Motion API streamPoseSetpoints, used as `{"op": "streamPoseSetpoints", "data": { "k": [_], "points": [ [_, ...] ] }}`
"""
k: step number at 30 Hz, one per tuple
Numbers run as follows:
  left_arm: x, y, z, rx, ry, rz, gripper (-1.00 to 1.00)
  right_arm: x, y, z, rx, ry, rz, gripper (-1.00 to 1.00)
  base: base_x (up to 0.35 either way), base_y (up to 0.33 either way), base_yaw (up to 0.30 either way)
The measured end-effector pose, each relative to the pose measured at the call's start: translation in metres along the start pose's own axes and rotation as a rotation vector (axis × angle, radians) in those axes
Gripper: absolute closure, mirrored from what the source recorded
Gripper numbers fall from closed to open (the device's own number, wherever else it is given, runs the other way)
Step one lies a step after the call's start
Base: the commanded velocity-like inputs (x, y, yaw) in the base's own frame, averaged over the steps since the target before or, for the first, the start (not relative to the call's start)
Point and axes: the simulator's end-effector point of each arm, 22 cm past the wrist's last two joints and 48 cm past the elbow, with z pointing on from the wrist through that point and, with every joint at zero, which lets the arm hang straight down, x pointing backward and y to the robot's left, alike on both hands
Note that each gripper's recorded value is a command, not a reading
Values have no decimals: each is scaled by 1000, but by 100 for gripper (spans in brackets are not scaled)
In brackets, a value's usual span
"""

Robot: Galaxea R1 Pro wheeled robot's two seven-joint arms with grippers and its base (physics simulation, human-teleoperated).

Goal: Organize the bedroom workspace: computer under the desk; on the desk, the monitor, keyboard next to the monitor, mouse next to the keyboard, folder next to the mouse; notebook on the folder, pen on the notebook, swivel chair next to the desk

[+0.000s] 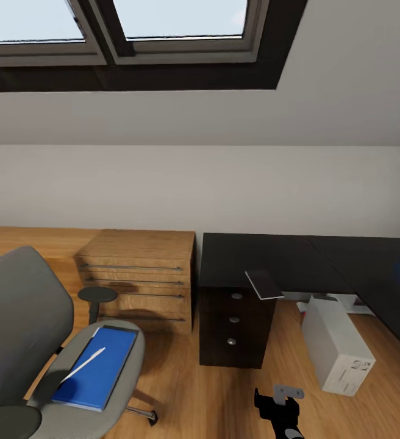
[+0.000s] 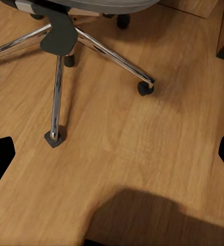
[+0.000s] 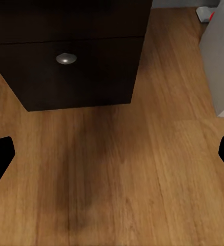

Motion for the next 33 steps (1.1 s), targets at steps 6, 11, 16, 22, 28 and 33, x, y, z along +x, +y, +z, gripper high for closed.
{"op": "streamPoseSetpoints", "data": {
  "k": [6, 11, 16, 22, 28, 33],
  "points": [
    [0, 0, 0, 0, 0, 0, -100, 0, -1, 0, 1, 0, 0, -100, 39, 99, 1],
    [0, 0, 0, 0, 0, 0, -100, 0, -1, 0, 1, 0, 0, -100, 135, 159, 0],
    [0, 0, 0, 0, 0, 0, -100, 0, -1, 0, 1, 0, -1, -100, 60, 61, 0],
    [0, 0, 0, 0, 0, 0, -100, 0, -1, 0, 1, 0, -1, -100, 18, 47, 0],
    [0, 0, 0, -1, 0, 0, -100, 0, -1, 0, 1, 0, -1, -100, 5, 200, 0],
    [0, 0, 0, -1, 0, -1, -100, 0, -1, 0, 1, 0, -1, -100, 1, 239, 0]
  ]
}}
